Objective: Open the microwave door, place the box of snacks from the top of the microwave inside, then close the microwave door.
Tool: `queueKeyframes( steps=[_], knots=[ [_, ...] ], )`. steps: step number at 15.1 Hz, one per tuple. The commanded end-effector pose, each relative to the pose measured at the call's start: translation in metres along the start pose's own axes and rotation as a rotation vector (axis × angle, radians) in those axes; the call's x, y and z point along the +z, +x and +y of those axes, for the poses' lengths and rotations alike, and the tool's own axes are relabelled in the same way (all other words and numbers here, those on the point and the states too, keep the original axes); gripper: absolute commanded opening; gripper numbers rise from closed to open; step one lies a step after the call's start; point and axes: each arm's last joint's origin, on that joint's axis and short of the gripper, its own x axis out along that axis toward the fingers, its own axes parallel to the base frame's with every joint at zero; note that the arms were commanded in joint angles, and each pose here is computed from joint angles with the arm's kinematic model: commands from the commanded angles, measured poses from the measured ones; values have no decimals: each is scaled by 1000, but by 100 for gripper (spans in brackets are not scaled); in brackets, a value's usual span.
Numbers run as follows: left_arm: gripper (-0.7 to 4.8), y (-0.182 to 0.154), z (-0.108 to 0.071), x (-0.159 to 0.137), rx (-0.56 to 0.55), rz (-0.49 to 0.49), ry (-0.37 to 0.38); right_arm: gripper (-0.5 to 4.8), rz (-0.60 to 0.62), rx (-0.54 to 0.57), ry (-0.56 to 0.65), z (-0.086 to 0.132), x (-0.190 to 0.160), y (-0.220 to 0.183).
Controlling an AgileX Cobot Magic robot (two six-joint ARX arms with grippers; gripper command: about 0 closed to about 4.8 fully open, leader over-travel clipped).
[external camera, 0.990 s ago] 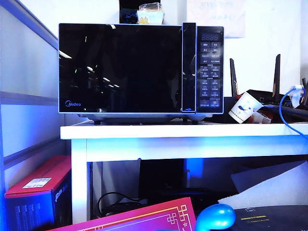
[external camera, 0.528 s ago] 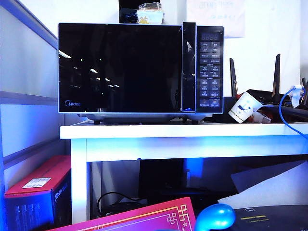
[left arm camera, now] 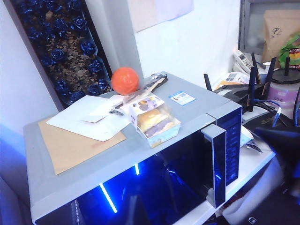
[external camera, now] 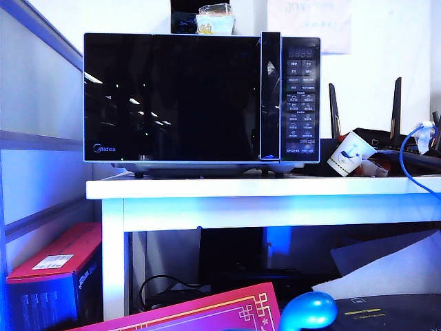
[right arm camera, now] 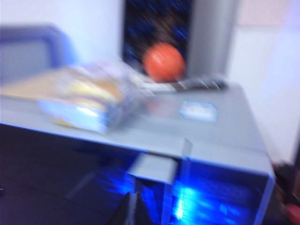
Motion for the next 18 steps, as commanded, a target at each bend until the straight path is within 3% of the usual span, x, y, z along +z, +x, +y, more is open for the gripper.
queueKeyframes(
  steps=[1, 5, 6, 7, 8, 13, 18],
  knots=[
    [-6, -3, 1, 6, 14, -50, -4, 225, -30, -19, 41, 2, -12, 16],
    [-6, -3, 1, 6, 11, -55, -2, 248, -66, -85, 102, 11, -42, 40],
    [-6, -3, 1, 6, 11, -54, -2, 285, -59, -104, 99, 13, -49, 44],
    [-6, -3, 1, 6, 11, -55, -2, 371, -47, -129, 96, 14, -58, 49],
    [-6, -3, 1, 6, 11, -57, -2, 397, -32, -146, 93, 15, -66, 53],
    [-6, -3, 1, 7, 12, -61, -2, 396, -73, -208, 108, 16, -88, 66],
    [-6, -3, 1, 7, 12, -61, -2, 384, -59, -199, 104, 20, -118, 80]
  ],
)
